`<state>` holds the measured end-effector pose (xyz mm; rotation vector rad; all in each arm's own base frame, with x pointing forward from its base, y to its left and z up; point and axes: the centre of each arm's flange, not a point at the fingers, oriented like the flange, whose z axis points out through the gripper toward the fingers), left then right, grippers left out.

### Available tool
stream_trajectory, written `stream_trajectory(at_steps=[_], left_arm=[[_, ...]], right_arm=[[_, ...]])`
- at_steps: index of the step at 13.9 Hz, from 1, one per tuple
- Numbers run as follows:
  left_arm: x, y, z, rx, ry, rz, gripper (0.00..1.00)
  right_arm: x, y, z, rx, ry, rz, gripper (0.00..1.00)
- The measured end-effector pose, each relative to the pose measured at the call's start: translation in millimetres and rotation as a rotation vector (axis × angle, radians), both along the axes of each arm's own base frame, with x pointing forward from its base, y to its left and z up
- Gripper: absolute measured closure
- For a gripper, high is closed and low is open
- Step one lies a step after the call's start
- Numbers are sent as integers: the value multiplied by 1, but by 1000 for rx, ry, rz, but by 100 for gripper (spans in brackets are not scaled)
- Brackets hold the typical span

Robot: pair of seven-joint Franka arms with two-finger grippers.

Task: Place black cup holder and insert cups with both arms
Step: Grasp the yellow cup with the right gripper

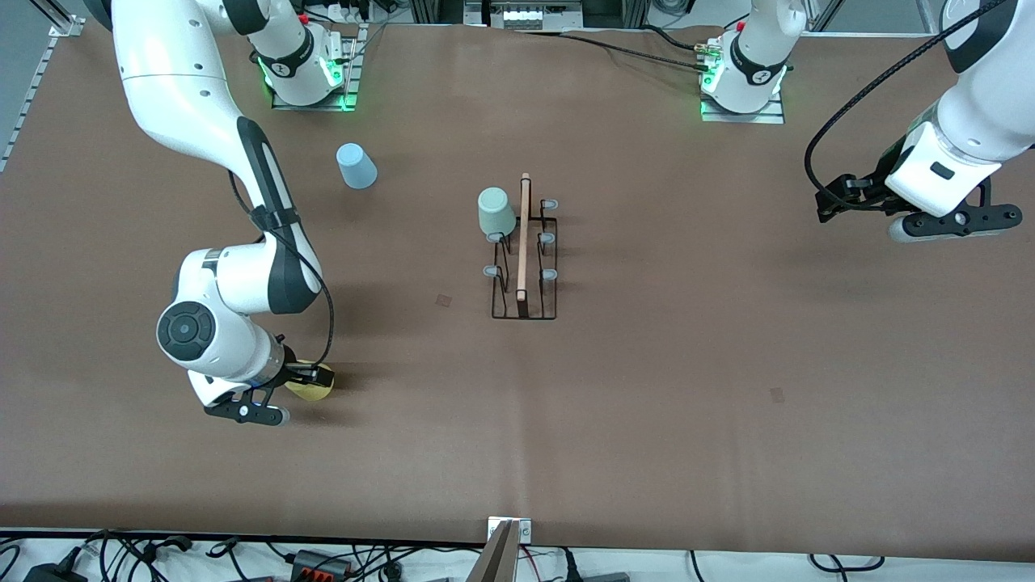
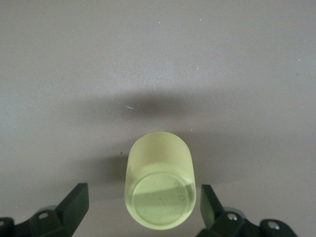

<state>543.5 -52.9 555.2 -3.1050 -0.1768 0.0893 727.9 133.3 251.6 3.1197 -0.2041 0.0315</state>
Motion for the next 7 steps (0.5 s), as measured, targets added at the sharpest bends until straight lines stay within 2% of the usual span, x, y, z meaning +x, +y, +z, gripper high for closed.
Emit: stream_trajectory(at_steps=[7], left_arm=[[0, 1, 4, -1, -1, 3, 0]], right_arm=[[1, -15, -11, 5, 16, 32, 0]])
